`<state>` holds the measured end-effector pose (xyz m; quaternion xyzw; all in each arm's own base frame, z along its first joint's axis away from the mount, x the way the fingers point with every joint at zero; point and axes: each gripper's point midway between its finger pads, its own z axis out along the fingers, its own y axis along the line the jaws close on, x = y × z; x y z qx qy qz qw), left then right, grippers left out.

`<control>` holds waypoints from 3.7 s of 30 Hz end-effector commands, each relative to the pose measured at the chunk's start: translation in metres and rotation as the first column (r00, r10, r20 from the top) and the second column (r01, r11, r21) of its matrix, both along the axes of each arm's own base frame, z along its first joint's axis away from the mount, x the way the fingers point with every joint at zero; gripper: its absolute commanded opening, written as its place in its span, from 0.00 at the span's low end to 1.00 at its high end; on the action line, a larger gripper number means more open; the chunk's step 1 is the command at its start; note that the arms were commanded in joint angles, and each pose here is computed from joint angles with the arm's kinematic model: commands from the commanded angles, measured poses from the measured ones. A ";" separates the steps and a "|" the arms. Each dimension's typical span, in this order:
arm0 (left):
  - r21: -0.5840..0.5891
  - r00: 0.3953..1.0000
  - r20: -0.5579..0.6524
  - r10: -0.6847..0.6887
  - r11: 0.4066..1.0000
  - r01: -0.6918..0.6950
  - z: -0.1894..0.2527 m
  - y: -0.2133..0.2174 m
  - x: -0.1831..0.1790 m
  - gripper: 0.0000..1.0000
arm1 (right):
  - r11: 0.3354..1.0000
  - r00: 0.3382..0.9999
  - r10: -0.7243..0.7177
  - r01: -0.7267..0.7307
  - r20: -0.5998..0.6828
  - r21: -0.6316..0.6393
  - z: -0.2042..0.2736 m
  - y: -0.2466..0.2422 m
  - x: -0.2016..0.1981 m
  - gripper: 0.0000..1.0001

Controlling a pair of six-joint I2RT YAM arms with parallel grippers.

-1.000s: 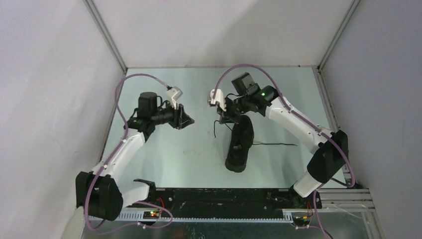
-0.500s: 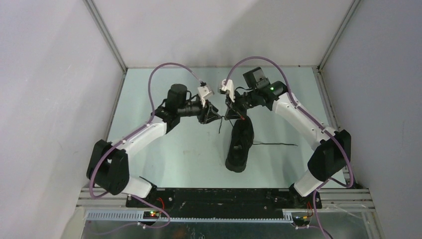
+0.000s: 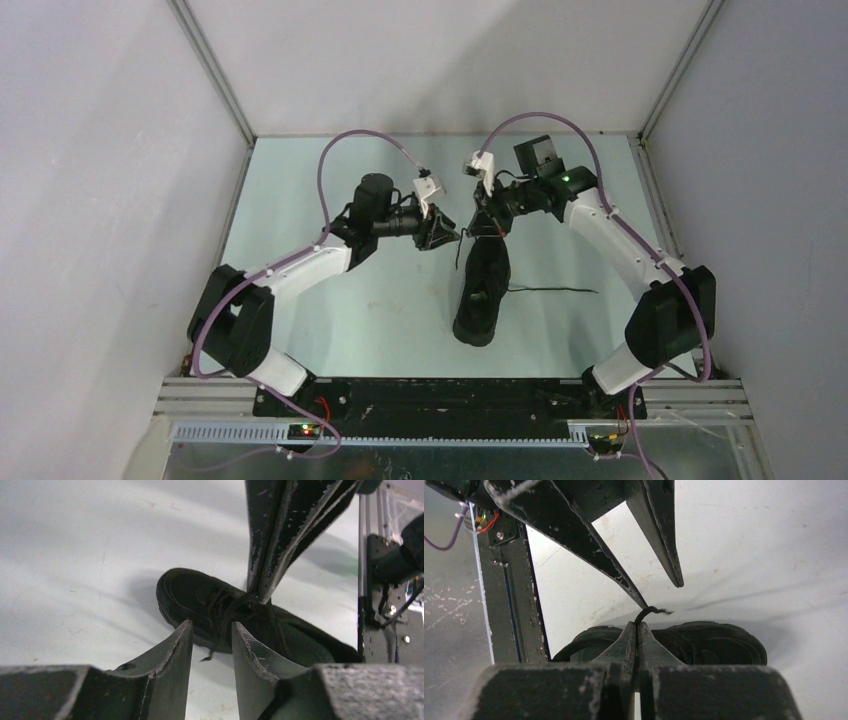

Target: Tie the shoes

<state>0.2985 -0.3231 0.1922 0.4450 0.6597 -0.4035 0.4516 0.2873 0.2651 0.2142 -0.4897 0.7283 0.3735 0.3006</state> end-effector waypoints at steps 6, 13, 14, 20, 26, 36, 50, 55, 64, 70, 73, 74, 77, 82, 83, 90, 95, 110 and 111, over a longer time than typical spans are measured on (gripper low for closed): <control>-0.160 0.996 -0.068 0.052 0.985 -0.062 0.010 -0.036 0.014 0.47 | 0.983 0.990 -0.133 0.136 -0.034 0.120 0.029 -0.021 0.019 0.00; -0.161 0.997 -0.030 -0.069 0.985 0.063 0.000 -0.039 -0.009 0.53 | 0.974 0.981 -0.181 0.189 -0.072 0.127 0.025 -0.028 0.022 0.00; -0.145 0.995 -0.023 -0.094 0.985 0.090 -0.003 -0.037 -0.014 0.53 | 0.973 0.980 -0.183 0.192 -0.074 0.128 0.025 -0.028 0.021 0.00; -0.063 0.997 0.047 -0.059 0.996 0.062 -0.016 -0.018 -0.003 0.58 | 0.968 0.977 -0.196 0.207 -0.088 0.139 0.029 -0.030 0.021 0.00; -0.122 0.999 -0.019 0.027 0.992 -0.029 0.014 -0.014 0.028 0.99 | 0.966 0.975 -0.199 0.212 -0.096 0.148 0.029 -0.031 0.023 0.00; -0.136 0.998 -0.052 -0.043 0.990 0.036 0.020 -0.056 0.018 1.00 | 0.958 0.968 -0.217 0.236 -0.128 0.160 0.027 -0.031 0.030 0.00; -0.104 0.989 -0.074 -0.125 0.988 0.117 -0.008 -0.059 -0.018 0.60 | 0.951 0.961 -0.239 0.260 -0.141 0.166 0.028 -0.037 0.035 0.00; -0.100 0.989 -0.075 -0.128 0.988 0.120 -0.013 -0.059 -0.019 0.57 | 0.951 0.961 -0.238 0.261 -0.142 0.167 0.028 -0.036 0.036 0.00; -0.119 0.982 -0.092 -0.166 0.981 0.155 -0.014 -0.075 -0.030 0.55 | 0.950 0.960 -0.240 0.264 -0.147 0.167 0.028 -0.037 0.036 0.00; -0.114 0.975 -0.098 -0.201 0.975 0.190 -0.018 -0.081 -0.038 0.49 | 0.949 0.959 -0.242 0.266 -0.149 0.171 0.028 -0.038 0.036 0.00; -0.108 0.973 -0.099 -0.207 0.975 0.197 -0.020 -0.080 -0.039 0.42 | 0.948 0.957 -0.247 0.272 -0.154 0.168 0.027 -0.040 0.037 0.00; -0.106 0.973 -0.097 -0.209 0.974 0.199 -0.021 -0.080 -0.040 0.38 | 0.948 0.957 -0.246 0.271 -0.156 0.169 0.027 -0.040 0.037 0.00; -0.096 0.972 -0.099 -0.214 0.974 0.204 -0.024 -0.079 -0.041 0.35 | 0.947 0.957 -0.243 0.269 -0.158 0.174 0.028 -0.040 0.037 0.00; -0.083 0.970 -0.105 -0.219 0.974 0.211 -0.030 -0.078 -0.043 0.34 | 0.947 0.958 -0.241 0.267 -0.159 0.177 0.029 -0.040 0.037 0.00; -0.080 0.970 -0.105 -0.219 0.974 0.211 -0.031 -0.077 -0.043 0.35 | 0.947 0.957 -0.240 0.267 -0.160 0.177 0.028 -0.040 0.037 0.00; -0.062 0.982 -0.120 -0.144 0.989 0.137 -0.034 -0.075 -0.033 0.39 | 0.946 0.955 -0.245 0.274 -0.165 0.176 0.028 -0.042 0.038 0.00; -0.067 0.988 -0.152 -0.003 0.998 -0.008 -0.031 -0.071 -0.016 0.39 | 0.940 0.946 -0.271 0.300 -0.179 0.160 0.024 -0.045 0.041 0.00; 0.072 0.988 -0.143 0.060 0.996 -0.050 -0.042 -0.077 -0.031 0.37 | 0.915 0.912 -0.350 0.382 -0.213 0.132 0.017 -0.054 0.050 0.00; 0.086 0.991 -0.114 0.065 0.995 -0.055 -0.042 -0.077 -0.029 0.37 | 0.914 0.911 -0.351 0.384 -0.215 0.134 0.017 -0.054 0.051 0.00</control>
